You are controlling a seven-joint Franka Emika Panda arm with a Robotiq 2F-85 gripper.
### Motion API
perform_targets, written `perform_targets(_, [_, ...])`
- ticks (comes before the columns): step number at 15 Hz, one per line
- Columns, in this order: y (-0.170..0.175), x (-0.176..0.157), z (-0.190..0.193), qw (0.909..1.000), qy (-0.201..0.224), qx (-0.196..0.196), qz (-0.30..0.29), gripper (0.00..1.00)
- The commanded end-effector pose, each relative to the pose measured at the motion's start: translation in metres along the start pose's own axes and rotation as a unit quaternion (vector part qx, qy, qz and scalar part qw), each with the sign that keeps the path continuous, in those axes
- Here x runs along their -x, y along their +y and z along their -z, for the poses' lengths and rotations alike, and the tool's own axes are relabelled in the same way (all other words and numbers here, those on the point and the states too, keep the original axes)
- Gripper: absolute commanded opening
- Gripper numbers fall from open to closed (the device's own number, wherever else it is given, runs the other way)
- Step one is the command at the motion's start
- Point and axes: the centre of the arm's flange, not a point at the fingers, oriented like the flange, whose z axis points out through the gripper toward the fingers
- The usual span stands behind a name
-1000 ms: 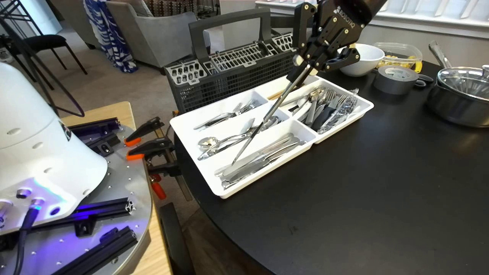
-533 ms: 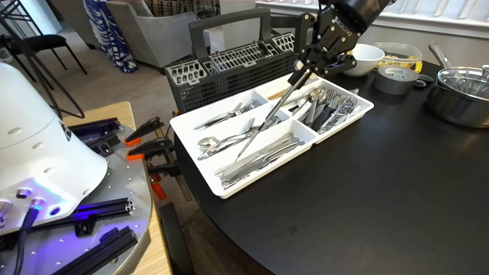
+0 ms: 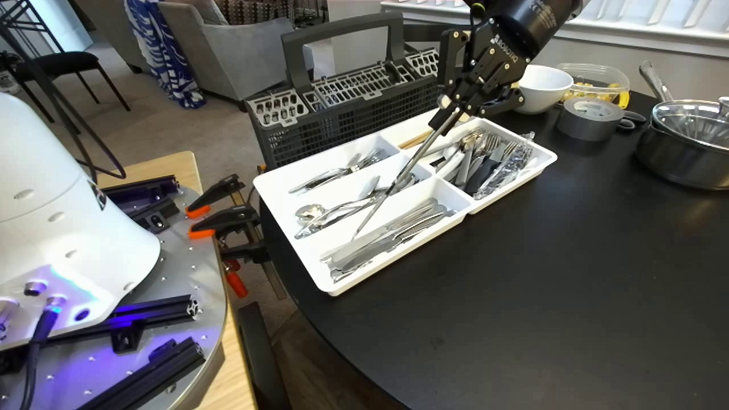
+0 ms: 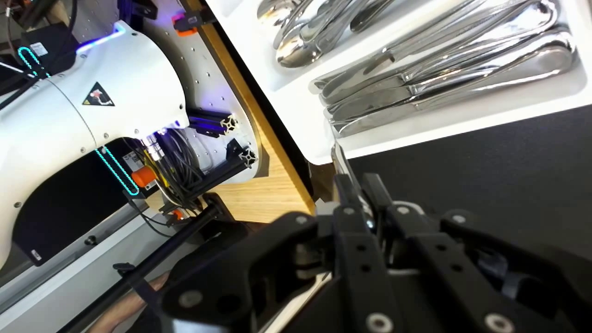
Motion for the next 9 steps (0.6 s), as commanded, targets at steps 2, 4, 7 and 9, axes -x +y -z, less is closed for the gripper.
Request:
perform_targets(2, [-0.003, 0.009, -0.001, 0.9998, 0.002, 0.020, -0.002, 0.02])
perform_targets(4, [-0.006, 0.015, -0.005, 0.9996, 0.007, 0.026, 0.002, 0.02])
perform_targets(7, [-0.009, 0.019, -0.011, 0.9994, 0.013, 0.033, 0.005, 0.02])
perform_targets(9, [-0.010, 0.022, -0.013, 0.9991, 0.017, 0.039, 0.006, 0.35])
